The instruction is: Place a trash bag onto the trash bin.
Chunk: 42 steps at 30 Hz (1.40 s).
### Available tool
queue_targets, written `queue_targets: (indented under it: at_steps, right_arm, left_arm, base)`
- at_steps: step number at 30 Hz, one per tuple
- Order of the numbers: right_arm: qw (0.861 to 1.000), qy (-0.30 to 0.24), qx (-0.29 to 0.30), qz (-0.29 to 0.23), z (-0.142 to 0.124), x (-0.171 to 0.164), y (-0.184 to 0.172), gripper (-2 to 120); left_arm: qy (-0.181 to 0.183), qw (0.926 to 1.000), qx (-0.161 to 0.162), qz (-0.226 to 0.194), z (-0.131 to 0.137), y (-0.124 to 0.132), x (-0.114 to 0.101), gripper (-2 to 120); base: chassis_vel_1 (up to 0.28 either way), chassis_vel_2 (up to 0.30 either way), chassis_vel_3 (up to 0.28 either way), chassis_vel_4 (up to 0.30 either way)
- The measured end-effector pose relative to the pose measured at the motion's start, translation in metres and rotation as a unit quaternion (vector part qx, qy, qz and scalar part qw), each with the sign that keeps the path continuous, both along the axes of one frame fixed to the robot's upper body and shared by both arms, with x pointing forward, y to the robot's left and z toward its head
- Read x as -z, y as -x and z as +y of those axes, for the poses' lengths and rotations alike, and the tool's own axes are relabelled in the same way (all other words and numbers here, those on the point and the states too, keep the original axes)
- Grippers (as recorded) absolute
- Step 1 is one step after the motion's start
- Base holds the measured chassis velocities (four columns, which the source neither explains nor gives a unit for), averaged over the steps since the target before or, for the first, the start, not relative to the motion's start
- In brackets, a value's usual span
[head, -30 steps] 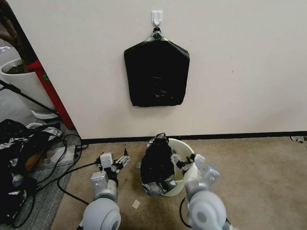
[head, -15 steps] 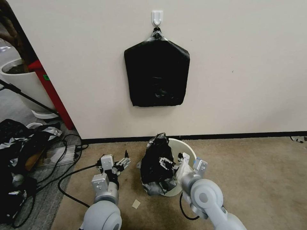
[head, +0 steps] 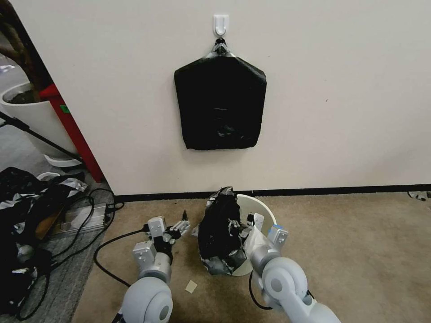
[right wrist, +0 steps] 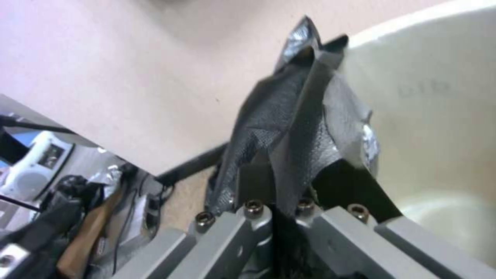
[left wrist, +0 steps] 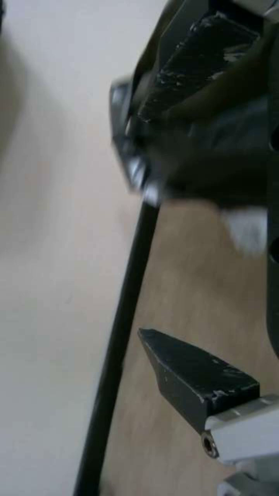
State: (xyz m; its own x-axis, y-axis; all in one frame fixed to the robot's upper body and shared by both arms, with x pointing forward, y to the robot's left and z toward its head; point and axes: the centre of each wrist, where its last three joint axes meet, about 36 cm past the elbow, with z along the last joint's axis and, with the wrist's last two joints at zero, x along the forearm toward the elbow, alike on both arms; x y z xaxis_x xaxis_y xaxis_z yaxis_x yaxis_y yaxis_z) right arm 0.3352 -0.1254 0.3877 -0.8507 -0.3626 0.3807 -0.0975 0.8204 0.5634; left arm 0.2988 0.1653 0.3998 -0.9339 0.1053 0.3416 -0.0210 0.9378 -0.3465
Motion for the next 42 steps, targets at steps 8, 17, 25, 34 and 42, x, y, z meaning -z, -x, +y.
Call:
queue_targets:
  at_steps: [8,17,25,34,42]
  right_arm:
    - [0.991,0.100,0.039,-0.082,-0.002,0.021,0.009,0]
    - [0.980,0.153,0.059,-0.116,0.001,0.033,0.029,0]
    - [0.975,0.167,0.054,-0.132,0.010,0.036,0.040,0]
    - [0.966,0.190,0.049,-0.166,0.011,0.036,0.042,0]
    - [0.953,0.221,0.044,-0.202,0.011,0.039,0.042,0]
  left_arm:
    - [0.055,0.9950,0.083,0.000,-0.004,-0.015,0.013,100]
    - [0.017,0.9915,0.122,0.043,-0.025,-0.039,0.022,100]
    - [-0.051,0.9861,0.120,0.103,-0.044,-0.048,0.027,100]
    - [-0.080,0.9807,0.116,0.136,-0.049,-0.053,0.033,76]
    - [-0.101,0.9739,0.123,0.161,-0.049,-0.057,0.033,47]
  base:
    - [0.000,0.000,0.000,0.000]
    - [0.000,0.000,0.000,0.000]
    - [0.000,0.000,0.000,0.000]
    - [0.000,0.000,0.000,0.000]
    - [0.000,0.000,0.000,0.000]
